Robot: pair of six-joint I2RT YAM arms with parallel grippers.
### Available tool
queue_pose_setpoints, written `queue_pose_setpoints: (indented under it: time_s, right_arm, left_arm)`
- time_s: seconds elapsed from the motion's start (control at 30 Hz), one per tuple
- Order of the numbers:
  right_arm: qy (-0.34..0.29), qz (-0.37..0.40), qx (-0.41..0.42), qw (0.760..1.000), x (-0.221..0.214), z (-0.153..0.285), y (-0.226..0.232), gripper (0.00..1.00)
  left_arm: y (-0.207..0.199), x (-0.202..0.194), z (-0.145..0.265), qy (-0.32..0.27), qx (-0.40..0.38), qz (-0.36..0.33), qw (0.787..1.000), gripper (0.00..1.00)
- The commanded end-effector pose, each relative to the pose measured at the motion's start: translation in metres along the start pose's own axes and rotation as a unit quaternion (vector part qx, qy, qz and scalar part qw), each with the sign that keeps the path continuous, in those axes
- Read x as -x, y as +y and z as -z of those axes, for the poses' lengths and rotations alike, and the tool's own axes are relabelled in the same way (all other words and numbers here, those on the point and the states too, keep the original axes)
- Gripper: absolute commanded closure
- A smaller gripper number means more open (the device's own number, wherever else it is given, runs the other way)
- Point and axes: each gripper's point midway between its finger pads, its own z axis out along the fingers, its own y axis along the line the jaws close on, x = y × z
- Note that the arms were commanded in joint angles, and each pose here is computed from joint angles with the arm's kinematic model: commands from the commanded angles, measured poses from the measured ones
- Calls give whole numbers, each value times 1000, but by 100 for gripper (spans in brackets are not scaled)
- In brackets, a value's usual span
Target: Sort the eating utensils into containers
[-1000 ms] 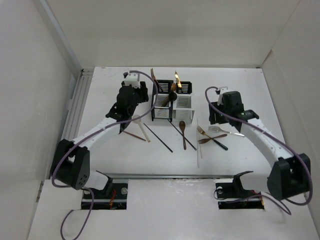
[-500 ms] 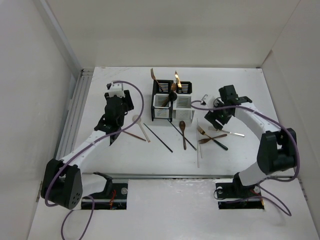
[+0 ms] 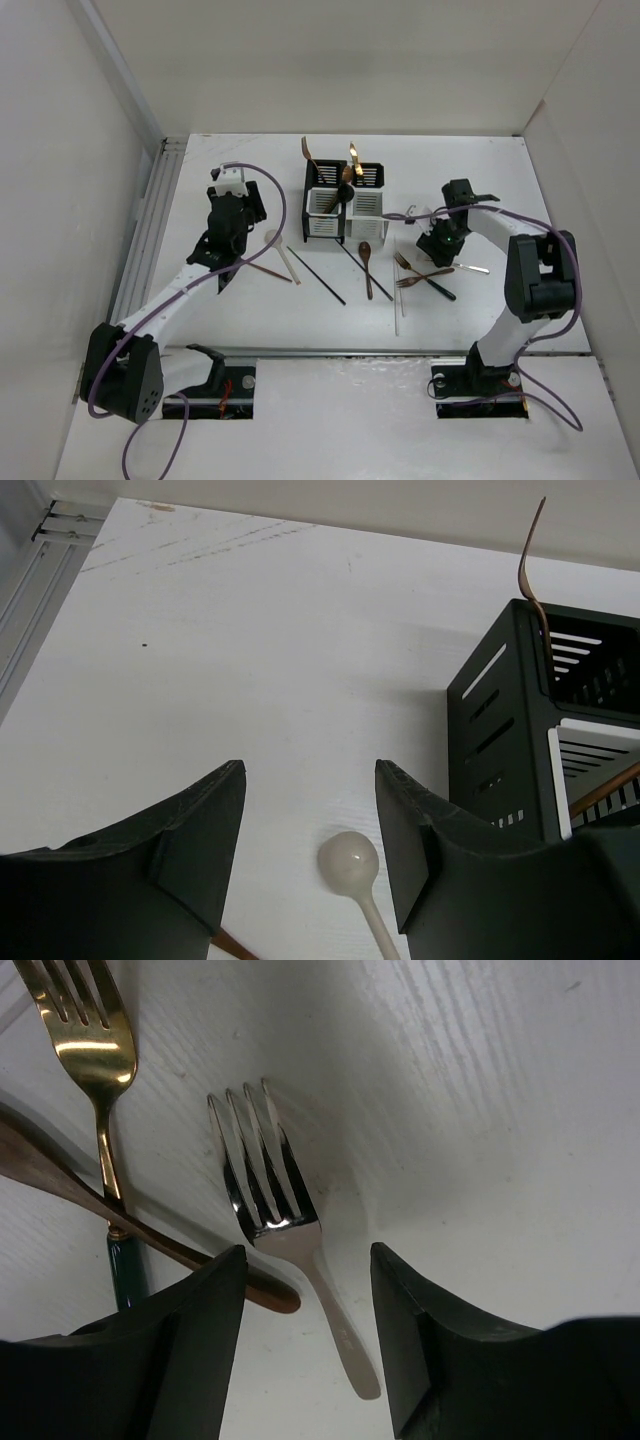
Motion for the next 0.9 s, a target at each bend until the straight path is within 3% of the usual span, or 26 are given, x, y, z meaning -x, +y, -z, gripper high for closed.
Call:
queue_pose_setpoints:
  time_s: [0.0,0.17,0.23,0.27,0.37,0.5,0.57,0.73,0.87]
  right_arm:
    - [-15,13,17,1000,5,-6,5,42]
    - [-31,4,22,999,9,-17,1,46]
    - [-31,-8,21,999,6,-25,-4,59]
    - [-24,-15,21,999,5,-28,-6,71]
    - [-30,-32,22,999,14,-35,-14,87]
    - [-44,-78,12,996,30,-42,-36,95]
    - [-46,-99,-17,994,39,-38,-56,94]
    - [-22,-120,-43,992,36,-37,-66,58]
    - [42,-132,-53,989,6,-42,-59,57]
  left_arm:
    - [2,15,3,-23,0,17,1000,48]
    - [3,10,2,-15,1,13,1000,48]
    - [2,14,2,-19,0,20,1000,48]
    - [5,12,0,-15,6,19,1000,48]
    - [4,11,0,-14,1,19,1000,48]
    - [6,13,-3,-15,6,20,1000,48]
    - [4,13,-3,-14,1,20,1000,48]
    - [4,13,-3,-14,1,20,1000,48]
    - [4,13,-3,-14,1,20,1000,48]
